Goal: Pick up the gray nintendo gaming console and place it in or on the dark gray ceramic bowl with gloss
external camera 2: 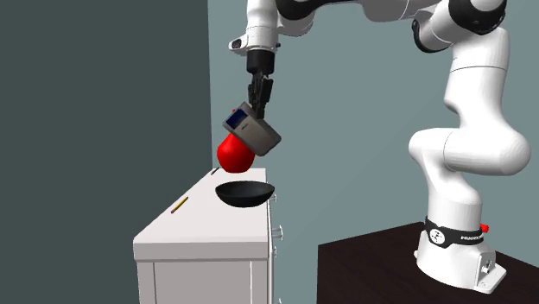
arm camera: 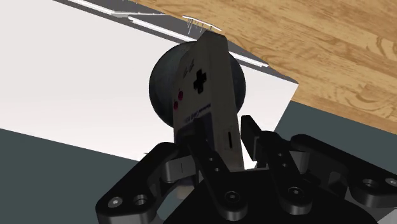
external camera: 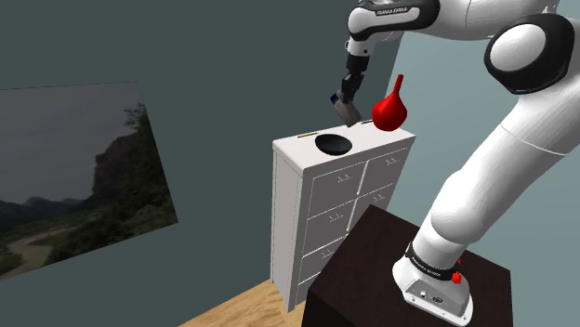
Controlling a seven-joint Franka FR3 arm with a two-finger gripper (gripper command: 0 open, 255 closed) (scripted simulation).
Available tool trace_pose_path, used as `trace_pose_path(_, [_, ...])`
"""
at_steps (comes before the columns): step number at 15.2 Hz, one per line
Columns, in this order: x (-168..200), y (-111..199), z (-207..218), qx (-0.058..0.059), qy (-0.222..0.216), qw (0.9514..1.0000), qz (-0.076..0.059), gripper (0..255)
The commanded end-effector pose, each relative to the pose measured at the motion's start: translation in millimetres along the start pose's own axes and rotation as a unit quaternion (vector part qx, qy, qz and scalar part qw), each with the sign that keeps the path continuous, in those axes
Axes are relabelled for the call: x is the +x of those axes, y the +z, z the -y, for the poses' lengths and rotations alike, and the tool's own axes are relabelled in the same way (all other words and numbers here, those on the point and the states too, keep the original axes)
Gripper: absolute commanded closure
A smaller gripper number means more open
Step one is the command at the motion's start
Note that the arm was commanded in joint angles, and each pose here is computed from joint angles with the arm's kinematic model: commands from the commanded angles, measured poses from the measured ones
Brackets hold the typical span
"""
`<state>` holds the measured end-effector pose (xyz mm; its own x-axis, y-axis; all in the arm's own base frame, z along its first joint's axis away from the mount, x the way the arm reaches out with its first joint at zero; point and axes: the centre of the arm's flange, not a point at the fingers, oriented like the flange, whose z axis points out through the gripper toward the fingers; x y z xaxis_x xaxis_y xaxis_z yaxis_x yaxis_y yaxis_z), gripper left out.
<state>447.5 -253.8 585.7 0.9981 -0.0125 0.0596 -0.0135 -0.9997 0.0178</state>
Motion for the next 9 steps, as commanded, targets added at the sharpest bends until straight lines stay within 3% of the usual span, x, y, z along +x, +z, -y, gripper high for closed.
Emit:
trace_pose_path(1, [-1,8,2,0.0,0.0,1.0,0.0,255])
trace_pose_path(9, [-4,50,2,0.0,0.0,1.0,0.0,255])
